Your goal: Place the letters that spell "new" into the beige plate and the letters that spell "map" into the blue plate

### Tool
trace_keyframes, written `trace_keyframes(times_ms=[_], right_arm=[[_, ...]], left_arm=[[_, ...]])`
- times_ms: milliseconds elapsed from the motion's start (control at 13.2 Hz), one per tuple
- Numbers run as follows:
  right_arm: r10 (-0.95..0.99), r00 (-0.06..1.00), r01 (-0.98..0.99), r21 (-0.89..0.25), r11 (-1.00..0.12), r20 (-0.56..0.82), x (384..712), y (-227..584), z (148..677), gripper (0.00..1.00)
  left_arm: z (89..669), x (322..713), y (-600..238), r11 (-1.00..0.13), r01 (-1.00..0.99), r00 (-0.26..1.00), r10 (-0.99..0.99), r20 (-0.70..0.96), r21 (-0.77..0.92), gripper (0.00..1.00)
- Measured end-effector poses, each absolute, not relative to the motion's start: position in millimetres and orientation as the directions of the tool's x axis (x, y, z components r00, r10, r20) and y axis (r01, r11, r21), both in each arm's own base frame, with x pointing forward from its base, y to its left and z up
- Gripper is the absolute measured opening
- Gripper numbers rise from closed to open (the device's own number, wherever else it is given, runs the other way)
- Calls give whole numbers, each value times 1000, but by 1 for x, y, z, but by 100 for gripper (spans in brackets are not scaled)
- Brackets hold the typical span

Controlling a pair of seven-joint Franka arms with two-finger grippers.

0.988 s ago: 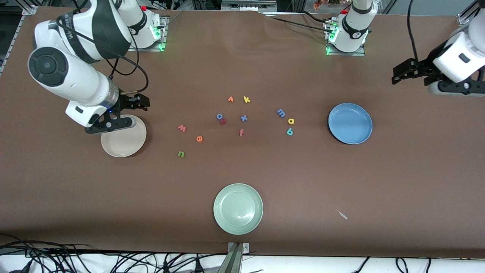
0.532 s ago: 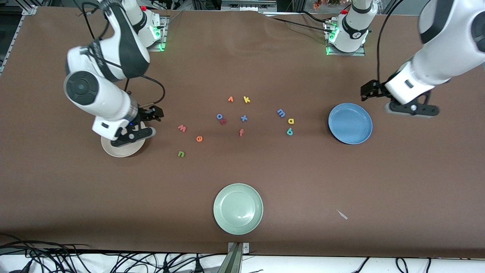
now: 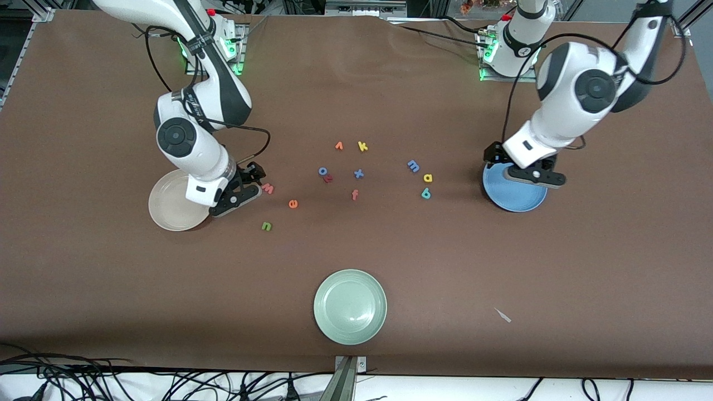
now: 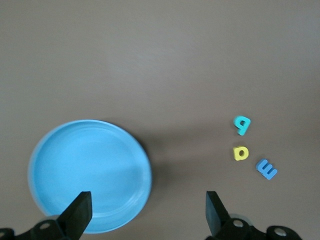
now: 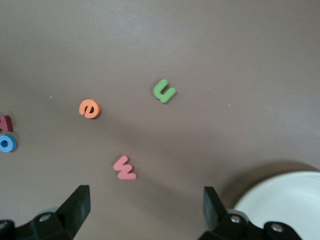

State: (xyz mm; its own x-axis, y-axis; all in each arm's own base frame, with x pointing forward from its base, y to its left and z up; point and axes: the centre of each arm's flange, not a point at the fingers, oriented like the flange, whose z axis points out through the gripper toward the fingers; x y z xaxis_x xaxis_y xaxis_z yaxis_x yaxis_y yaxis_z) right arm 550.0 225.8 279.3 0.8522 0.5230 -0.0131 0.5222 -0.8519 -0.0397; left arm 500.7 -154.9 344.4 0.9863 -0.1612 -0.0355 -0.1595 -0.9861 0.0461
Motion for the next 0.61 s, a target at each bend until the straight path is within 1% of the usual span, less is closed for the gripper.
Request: trace_keyframes(times_ms=[152, 304, 456, 608], right_arm=[[568, 823, 567, -42, -822, -1, 533, 232, 258, 100], [618, 786, 616, -49, -786, -18, 520, 237, 238, 100], [668, 744, 667, -53, -743, -17, 518, 240, 222, 100], [697, 717, 696, -54, -716, -10, 518, 240, 207, 100]], left_arm=[[308, 488, -191, -989, -138, 989, -141, -50, 54, 100], [284, 480, -224, -985, -163, 984, -167, -70, 61, 100], [272, 479, -237, -982, -178, 979, -184, -90, 65, 100], [244, 479, -241, -981, -181, 972, -189, -138, 66, 100]])
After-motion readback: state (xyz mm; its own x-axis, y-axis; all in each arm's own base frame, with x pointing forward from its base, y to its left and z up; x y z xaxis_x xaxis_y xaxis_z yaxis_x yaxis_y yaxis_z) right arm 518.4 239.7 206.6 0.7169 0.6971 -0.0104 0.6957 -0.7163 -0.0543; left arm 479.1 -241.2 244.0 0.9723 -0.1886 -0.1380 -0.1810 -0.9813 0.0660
